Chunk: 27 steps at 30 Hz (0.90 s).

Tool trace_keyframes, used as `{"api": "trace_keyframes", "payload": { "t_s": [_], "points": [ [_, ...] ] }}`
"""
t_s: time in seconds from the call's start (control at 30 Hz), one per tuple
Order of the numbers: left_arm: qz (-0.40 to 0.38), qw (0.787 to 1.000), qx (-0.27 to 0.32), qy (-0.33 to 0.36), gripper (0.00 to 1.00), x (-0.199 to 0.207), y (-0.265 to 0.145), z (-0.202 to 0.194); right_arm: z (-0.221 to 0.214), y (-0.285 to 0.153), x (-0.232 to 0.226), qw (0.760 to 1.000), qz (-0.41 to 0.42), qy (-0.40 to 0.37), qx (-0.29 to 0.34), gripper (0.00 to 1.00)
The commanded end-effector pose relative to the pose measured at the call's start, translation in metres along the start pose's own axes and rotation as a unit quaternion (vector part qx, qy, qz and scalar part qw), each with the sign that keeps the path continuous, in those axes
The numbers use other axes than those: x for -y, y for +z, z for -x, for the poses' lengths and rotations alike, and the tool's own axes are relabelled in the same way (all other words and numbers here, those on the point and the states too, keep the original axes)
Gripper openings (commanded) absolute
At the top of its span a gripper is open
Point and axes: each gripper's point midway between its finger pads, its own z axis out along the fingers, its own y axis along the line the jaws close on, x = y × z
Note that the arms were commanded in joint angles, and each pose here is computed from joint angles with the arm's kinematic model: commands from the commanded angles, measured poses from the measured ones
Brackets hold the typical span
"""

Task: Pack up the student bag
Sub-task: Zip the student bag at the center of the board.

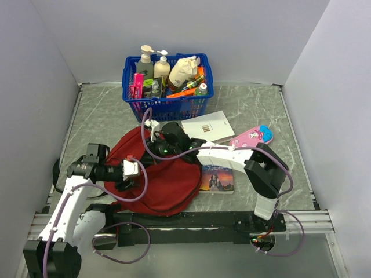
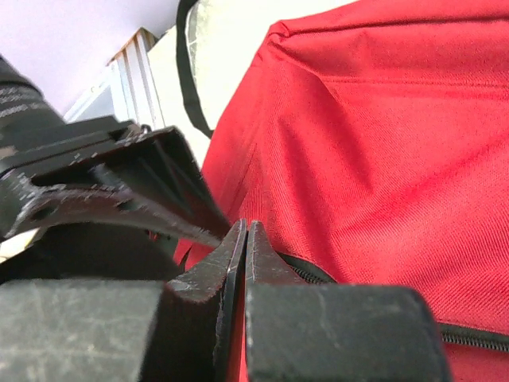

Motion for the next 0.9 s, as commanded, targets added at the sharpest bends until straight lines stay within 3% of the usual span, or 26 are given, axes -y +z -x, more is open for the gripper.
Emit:
{"api": "trace_keyframes", "payload": {
  "t_s": [0.0,0.3,0.5,0.7,0.87],
  "points": [
    [0.042,0.999,0.002,0.005,0.57,-0.025,0.005,-0.002,0.04,-0.02,-0.026,0.997,0.028,-0.028,0.059,0.0],
    [0.076,0.997,0.002,0.011,0.54,-0.035,-0.009,0.015,0.032,-0.02,-0.023,0.998,0.024,-0.029,0.053,0.0],
    [0.053,0.999,-0.001,-0.001,0.54,-0.024,-0.001,0.003,0.034,-0.02,-0.025,0.998,0.03,-0.031,0.054,0.0],
    [0.033,0.999,0.015,-0.008,0.17,-0.023,0.005,0.005,0.034,-0.023,-0.025,0.998,0.026,-0.032,0.056,0.0],
    [0.039,0.999,0.003,-0.011,0.17,-0.025,0.005,-0.001,0.035,-0.023,-0.027,0.997,0.029,-0.032,0.056,0.0]
  ]
}}
